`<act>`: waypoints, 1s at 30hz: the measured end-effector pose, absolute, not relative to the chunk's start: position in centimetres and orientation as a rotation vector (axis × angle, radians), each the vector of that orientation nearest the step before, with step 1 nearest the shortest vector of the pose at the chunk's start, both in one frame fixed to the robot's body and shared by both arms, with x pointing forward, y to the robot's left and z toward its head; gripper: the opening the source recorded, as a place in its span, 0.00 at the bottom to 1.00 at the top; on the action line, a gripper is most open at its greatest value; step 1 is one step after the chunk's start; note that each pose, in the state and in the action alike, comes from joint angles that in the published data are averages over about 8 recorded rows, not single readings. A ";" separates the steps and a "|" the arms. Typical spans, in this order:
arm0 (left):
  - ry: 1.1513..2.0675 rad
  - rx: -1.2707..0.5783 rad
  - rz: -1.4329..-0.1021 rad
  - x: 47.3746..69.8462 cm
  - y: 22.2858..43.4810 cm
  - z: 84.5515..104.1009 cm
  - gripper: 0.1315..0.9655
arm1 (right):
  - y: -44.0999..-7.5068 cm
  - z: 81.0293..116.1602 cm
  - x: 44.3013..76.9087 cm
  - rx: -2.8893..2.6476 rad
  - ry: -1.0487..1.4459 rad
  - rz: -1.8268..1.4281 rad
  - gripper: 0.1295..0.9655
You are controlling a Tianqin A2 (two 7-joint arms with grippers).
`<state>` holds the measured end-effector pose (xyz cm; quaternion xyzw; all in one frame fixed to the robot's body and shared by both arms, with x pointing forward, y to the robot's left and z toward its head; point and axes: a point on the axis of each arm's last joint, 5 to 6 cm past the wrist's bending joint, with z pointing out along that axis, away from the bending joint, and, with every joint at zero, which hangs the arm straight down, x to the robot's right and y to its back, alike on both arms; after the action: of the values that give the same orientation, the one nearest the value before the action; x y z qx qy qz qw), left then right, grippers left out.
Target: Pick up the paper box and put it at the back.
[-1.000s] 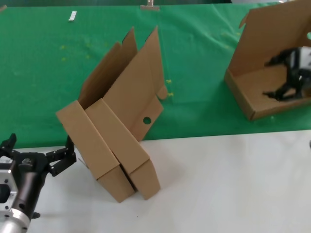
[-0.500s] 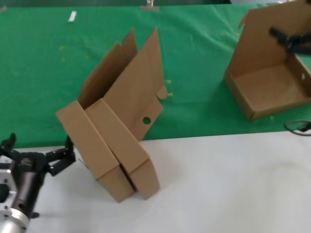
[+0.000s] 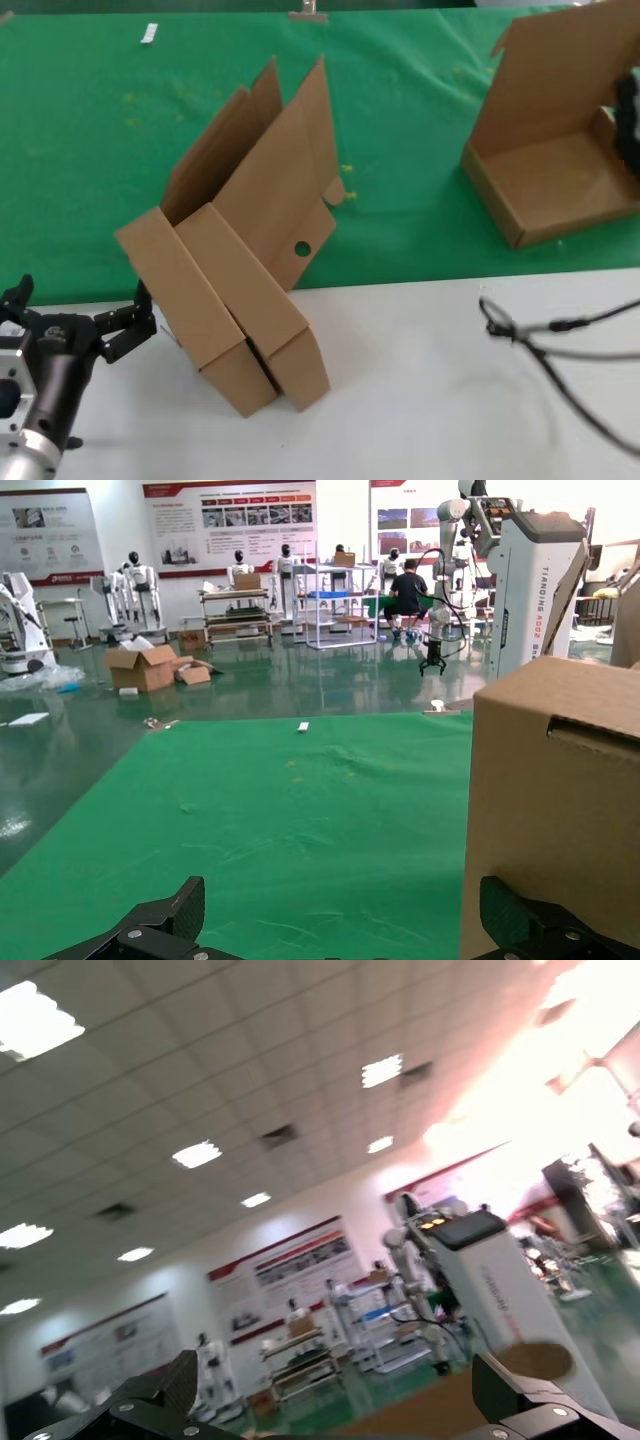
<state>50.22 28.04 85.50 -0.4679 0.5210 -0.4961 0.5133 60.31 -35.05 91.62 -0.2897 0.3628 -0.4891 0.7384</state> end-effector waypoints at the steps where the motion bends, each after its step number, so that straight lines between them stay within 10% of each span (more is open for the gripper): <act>1: 1.253 -1.125 -1.193 50.2 28.0 85.5 1.00 | -34.4 91.0 59.5 -0.618 0.811 -1.066 0.95; 30: 1.253 -1.125 -1.193 50.2 28.0 85.5 1.00 | -31.6 88.4 56.2 -0.850 0.981 -1.057 1.00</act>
<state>50.22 28.04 85.50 -0.4679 0.5210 -0.4961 0.5133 56.20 -31.65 88.44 -0.3772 0.4353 -0.4690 0.6695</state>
